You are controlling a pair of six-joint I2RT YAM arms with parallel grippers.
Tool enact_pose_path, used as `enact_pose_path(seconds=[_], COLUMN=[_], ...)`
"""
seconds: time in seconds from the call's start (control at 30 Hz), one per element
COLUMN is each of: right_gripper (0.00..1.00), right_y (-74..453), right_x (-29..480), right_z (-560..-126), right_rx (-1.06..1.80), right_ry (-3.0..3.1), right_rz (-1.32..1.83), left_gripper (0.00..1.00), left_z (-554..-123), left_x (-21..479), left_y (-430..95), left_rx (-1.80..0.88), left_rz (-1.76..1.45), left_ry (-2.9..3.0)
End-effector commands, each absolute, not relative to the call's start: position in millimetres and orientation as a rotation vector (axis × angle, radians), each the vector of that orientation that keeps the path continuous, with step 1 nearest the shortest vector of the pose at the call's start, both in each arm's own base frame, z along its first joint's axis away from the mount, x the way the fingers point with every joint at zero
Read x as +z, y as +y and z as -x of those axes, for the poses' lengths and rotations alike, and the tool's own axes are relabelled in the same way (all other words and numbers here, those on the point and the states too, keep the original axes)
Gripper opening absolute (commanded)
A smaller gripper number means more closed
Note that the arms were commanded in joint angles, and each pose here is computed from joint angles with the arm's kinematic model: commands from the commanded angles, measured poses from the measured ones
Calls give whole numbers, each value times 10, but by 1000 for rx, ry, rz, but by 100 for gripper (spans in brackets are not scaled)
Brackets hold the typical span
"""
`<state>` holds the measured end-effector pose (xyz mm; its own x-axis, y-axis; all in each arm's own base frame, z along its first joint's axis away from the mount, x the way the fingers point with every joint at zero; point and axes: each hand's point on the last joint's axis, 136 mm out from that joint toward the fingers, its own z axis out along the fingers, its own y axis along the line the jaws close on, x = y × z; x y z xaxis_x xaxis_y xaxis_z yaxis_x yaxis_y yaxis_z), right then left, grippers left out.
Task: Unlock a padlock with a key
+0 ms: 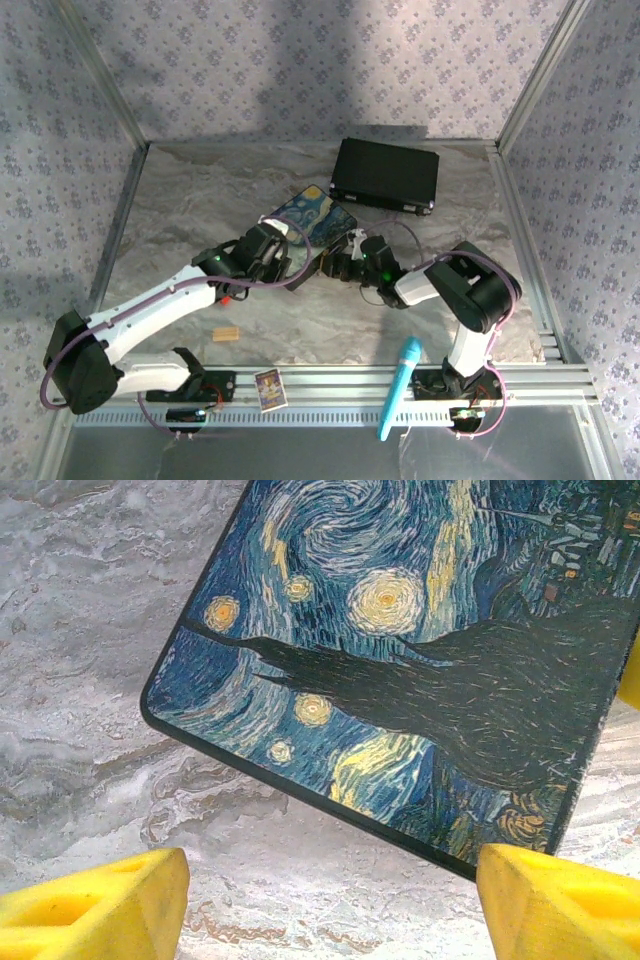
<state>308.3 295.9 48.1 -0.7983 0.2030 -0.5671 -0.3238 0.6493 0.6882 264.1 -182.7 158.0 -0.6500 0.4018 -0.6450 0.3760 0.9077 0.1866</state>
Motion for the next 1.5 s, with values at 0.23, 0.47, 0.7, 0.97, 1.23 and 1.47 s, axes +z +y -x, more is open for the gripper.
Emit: enact_pose_path(seconds=[0.23,0.47,0.7,0.97,1.23,1.47], right_gripper=[48,50,49,22,12,35], right_y=[3043,3146,3246,3081,3076,3216], right_x=[51,24,-33,-175,-144,-84], right_z=[-2900,-2679,-2798,-2808,-2898,-2796], right_rx=[1086,1035,1151,1056,1133,1089], right_ry=[2390,2443,2436,2434,2386,2370], right_rz=[-137,-133,-248,-332,-348,-156], left_gripper=[78,78,78,77,76,66], left_z=[-2703,-2781,-2765,-2556,-2444,-2487], left_x=[1627,1768,1803,1616,977,863], left_y=[-1867,-1957,-2102,-2124,-2086,-2141], left_rx=[42,99,65,189,535,483], left_rz=[-558,-654,-744,-1055,-1357,-1296], left_ry=[2335,2346,2395,2463,2467,2520])
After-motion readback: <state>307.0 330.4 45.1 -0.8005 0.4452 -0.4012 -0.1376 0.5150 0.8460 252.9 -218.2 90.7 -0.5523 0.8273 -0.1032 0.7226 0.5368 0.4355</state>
